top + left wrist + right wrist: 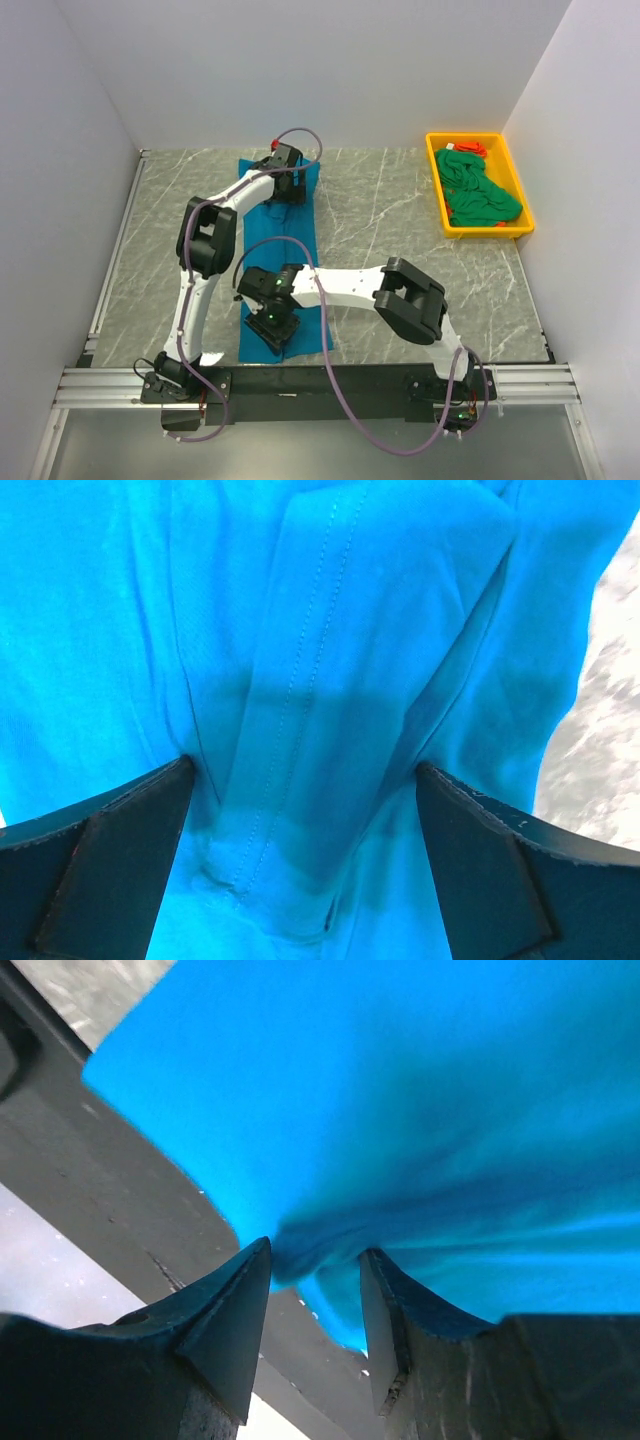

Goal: Fold and stack the t-shirts
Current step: Fold the tshirt

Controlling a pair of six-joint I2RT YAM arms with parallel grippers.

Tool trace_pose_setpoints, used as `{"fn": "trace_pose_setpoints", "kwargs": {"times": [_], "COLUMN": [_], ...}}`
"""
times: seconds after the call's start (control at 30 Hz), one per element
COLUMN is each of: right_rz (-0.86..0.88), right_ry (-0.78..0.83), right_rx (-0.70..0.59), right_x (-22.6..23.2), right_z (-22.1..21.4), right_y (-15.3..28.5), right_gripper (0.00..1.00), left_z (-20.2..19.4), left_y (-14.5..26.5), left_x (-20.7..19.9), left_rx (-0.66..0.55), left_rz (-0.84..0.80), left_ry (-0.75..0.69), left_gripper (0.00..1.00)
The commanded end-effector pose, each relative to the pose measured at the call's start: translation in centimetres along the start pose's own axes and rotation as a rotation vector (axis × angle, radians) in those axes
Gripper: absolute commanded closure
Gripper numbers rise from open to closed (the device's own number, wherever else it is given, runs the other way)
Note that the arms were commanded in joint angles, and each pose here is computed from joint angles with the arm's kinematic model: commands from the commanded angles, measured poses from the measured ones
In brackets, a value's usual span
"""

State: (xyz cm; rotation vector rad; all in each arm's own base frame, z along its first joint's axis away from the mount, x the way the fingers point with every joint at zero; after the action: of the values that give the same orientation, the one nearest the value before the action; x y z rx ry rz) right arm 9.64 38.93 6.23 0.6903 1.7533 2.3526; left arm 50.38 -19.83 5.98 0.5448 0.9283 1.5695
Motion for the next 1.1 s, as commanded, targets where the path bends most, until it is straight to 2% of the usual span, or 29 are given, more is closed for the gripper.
{"fn": "trace_pose_setpoints", "kwargs": {"times": [0.0,0.1,0.3,0.5,0.6,0.63,0.73,0.83,0.9,0.93,1.07], "right_rz": [-0.028,-0.064,-0.154,-0.217,-0.224,-0.227,-0.229,-0.193,-0.161,-0.133,-0.089], "right_ry": [0.013,0.015,-0.072,-0.266,-0.376,-0.398,-0.444,-0.47,-0.472,-0.475,-0.531], "right_rx": [-0.057,-0.124,-0.229,-0.338,-0.383,-0.4,-0.405,-0.433,-0.454,-0.458,-0.44], "right_x": [0.6,0.5,-2.7,-7.9,-10.4,-10.7,-11.7,-11.6,-11.5,-11.3,-11.3], "right_z": [1.6,2.0,0.2,-3.7,-5.8,-6.2,-7.2,-7.0,-6.6,-6.5,-6.2], "right_y": [2.6,5.4,10.7,14.0,14.5,14.8,14.2,13.5,12.9,12.6,11.1], "right_gripper": [0.52,0.49,0.46,0.44,0.45,0.47,0.49,0.53,0.56,0.61,0.65], "left_z": [1.0,4.0,9.9,10.4,8.7,6.9,4.8,-0.7,-2.2,-4.6,-9.5], "left_y": [-0.7,1.6,10.5,15.7,16.8,16.3,17.6,17.2,18.2,17.6,18.7], "left_x": [-1.4,-1.9,-1.7,0.7,1.9,2.6,3.5,6.1,7.0,8.2,10.4], "left_rx": [-0.015,-0.091,-0.25,-0.253,-0.215,-0.168,-0.127,-0.024,-0.015,0.03,0.112], "left_rz": [-0.07,-0.075,-0.146,-0.19,-0.171,-0.148,-0.165,-0.114,-0.122,-0.087,-0.07], "left_ry": [-0.023,0.01,0.171,0.268,0.298,0.304,0.328,0.337,0.351,0.35,0.384], "left_gripper": [0.01,0.01,0.01,0.01,0.01,0.0,0.02,0.05,0.08,0.09,0.11]}}
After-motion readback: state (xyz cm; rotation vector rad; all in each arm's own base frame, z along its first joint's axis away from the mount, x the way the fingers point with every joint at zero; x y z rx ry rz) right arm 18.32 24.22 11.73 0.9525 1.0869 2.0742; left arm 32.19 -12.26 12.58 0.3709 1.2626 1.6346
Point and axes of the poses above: each gripper's point midway between its finger pads, its own y axis back along the fingers, its own x axis along the line the jaws close on, z = x × y, the point moved 4 cm from there along y, back along the fingers, and after that the axes turned 12 degrees about y, right-handed, at the moved point
